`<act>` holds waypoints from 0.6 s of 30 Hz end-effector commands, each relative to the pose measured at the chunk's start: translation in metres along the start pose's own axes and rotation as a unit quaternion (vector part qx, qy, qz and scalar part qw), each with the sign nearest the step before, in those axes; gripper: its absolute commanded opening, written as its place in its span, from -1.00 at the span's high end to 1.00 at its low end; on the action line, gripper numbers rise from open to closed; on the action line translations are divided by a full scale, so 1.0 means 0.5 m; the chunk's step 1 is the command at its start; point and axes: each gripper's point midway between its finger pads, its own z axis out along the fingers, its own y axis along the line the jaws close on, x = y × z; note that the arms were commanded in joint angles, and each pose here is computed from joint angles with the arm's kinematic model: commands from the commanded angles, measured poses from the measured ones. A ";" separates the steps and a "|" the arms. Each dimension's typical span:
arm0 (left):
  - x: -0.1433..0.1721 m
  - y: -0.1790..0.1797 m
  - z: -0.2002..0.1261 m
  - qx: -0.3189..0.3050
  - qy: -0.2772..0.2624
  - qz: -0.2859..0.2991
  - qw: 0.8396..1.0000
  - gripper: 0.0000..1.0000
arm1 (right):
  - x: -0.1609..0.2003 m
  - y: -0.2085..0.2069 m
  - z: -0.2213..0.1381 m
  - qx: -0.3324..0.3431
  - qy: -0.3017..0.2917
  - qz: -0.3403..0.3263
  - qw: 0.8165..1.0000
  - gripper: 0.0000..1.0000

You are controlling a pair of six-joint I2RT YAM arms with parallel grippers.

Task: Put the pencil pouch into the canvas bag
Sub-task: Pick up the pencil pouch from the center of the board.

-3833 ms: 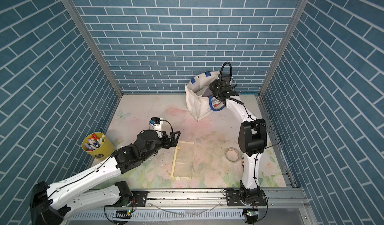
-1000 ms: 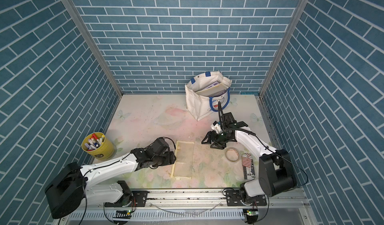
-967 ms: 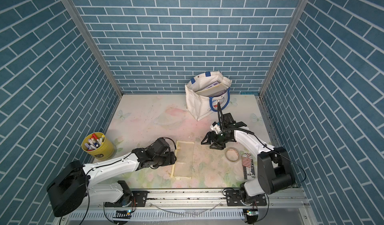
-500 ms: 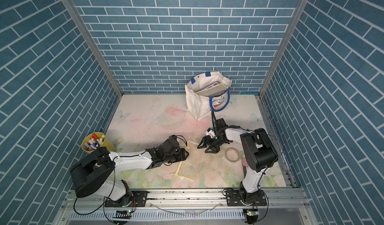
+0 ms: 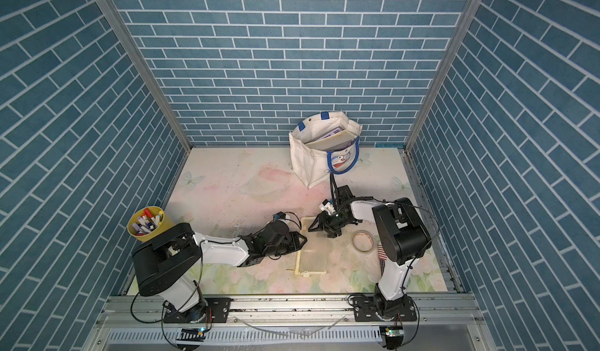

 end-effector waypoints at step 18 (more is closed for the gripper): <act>-0.114 -0.004 -0.238 -0.120 -0.121 0.152 0.974 -0.99 | -0.140 0.396 -0.296 -0.043 -0.171 -0.153 0.972 1.00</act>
